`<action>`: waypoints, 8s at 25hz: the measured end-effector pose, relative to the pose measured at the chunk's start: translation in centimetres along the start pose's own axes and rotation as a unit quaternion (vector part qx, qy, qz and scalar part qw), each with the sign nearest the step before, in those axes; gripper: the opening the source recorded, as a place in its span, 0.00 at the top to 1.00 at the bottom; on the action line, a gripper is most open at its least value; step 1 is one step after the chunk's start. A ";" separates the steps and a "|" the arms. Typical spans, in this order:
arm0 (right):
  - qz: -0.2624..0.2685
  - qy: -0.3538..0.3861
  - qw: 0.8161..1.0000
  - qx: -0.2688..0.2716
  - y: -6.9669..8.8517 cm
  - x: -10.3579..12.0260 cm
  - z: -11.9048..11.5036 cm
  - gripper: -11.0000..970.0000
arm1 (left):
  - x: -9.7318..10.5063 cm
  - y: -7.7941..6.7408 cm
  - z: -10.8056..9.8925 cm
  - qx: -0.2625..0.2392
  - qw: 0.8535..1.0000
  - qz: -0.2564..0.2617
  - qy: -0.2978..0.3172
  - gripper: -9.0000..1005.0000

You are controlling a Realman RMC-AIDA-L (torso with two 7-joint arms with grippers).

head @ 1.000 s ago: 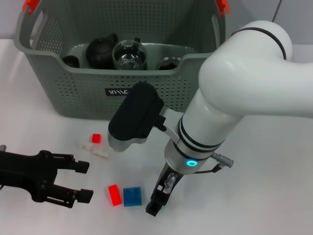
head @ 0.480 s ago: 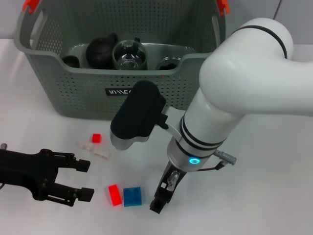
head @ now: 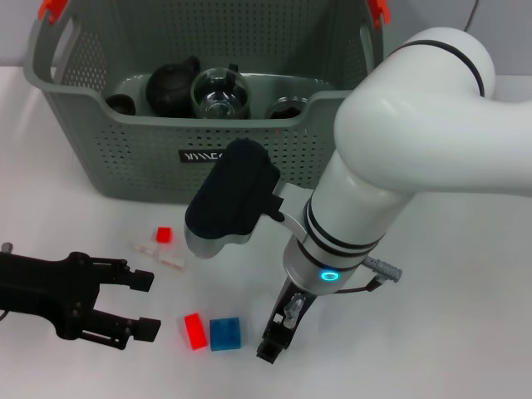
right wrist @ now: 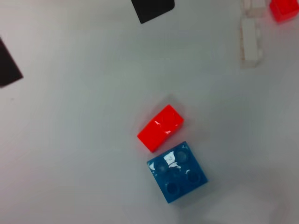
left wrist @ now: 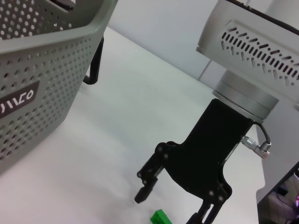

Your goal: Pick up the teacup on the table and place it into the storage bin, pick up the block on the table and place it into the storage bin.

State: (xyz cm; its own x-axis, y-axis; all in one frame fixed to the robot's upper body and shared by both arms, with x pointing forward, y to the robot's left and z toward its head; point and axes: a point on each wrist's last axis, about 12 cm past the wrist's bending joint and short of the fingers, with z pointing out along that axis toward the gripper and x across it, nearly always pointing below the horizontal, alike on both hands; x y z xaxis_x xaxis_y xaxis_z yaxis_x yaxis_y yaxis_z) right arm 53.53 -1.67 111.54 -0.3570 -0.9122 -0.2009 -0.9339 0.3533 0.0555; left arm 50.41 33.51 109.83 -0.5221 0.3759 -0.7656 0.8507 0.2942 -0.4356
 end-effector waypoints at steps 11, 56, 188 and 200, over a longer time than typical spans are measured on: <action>-0.002 -0.007 1.000 -0.011 0.2 0.0 0.2 0.22 | 0.0 0.0 0.0 -0.001 1.000 0.001 0.000 0.13; -0.006 -0.001 1.000 -0.013 0.0 0.4 0.5 0.48 | -0.1 0.1 0.1 -0.003 1.000 0.001 -0.001 0.13; -0.002 -0.421 0.907 -0.014 -9.1 5.3 -20.8 0.04 | -11.7 2.6 2.2 -0.261 0.921 -0.239 0.164 0.13; -0.001 -0.425 0.905 -0.013 -9.3 5.4 -20.5 0.04 | -10.4 0.3 3.0 -0.237 0.950 -0.096 0.178 0.13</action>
State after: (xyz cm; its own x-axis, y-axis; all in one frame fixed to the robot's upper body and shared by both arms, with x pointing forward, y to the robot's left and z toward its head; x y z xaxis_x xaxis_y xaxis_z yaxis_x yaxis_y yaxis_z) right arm 59.90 -14.11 130.02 -0.2210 -0.4198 -0.8803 -0.9384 0.3375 0.0746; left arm 56.31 27.04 116.19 -0.7245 0.5235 -0.4484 0.6581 0.7187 -0.2244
